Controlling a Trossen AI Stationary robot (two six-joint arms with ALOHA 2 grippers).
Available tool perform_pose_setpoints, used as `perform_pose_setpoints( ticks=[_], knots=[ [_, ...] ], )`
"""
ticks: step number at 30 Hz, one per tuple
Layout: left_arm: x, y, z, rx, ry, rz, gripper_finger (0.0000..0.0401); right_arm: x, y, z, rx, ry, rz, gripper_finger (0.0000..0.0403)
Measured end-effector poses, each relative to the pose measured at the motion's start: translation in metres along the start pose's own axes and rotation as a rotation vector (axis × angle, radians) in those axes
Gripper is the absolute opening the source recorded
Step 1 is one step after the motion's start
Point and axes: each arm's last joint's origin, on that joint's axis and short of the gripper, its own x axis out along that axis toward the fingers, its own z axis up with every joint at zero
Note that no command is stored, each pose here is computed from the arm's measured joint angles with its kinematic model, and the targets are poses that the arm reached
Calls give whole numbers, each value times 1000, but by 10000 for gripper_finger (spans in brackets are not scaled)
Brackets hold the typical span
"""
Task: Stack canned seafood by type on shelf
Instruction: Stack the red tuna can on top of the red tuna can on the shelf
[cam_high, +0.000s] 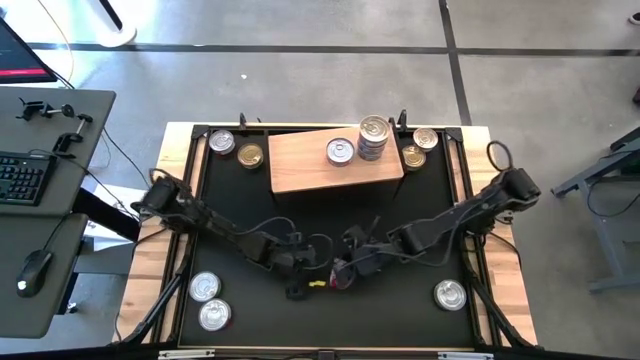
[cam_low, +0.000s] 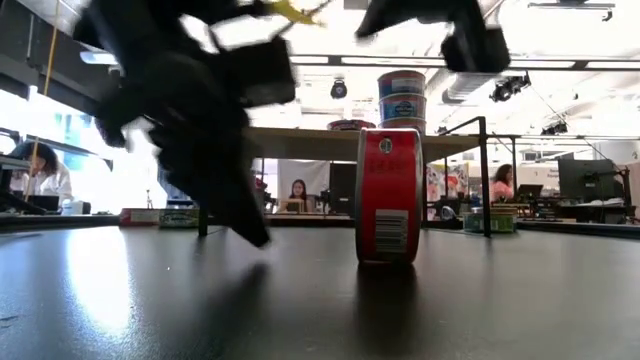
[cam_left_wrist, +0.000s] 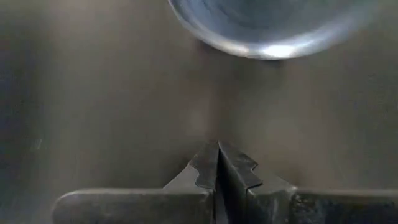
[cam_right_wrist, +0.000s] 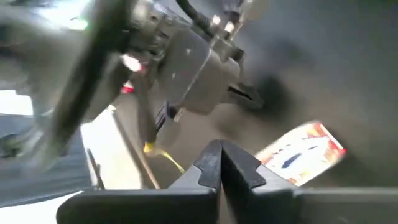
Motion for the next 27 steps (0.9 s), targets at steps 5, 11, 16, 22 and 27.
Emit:
perform_pose_setpoints(
  ticks=[5,11,16,22,27],
  knots=[
    [-37,11,-20,-120,-104,-100,0,-25,34,-3,-110,39,108,24],
    [-81,24,-23,-241,-281,-233,0,-37,72,2,-380,60,133,98],
    [-106,43,-16,-78,-352,-216,0,-27,96,12,-477,115,126,185],
    [-123,74,-13,31,-333,-315,0,6,101,14,-320,243,19,275],
    [-130,90,-15,75,-304,-392,0,21,76,22,197,277,-358,288]
  ],
)
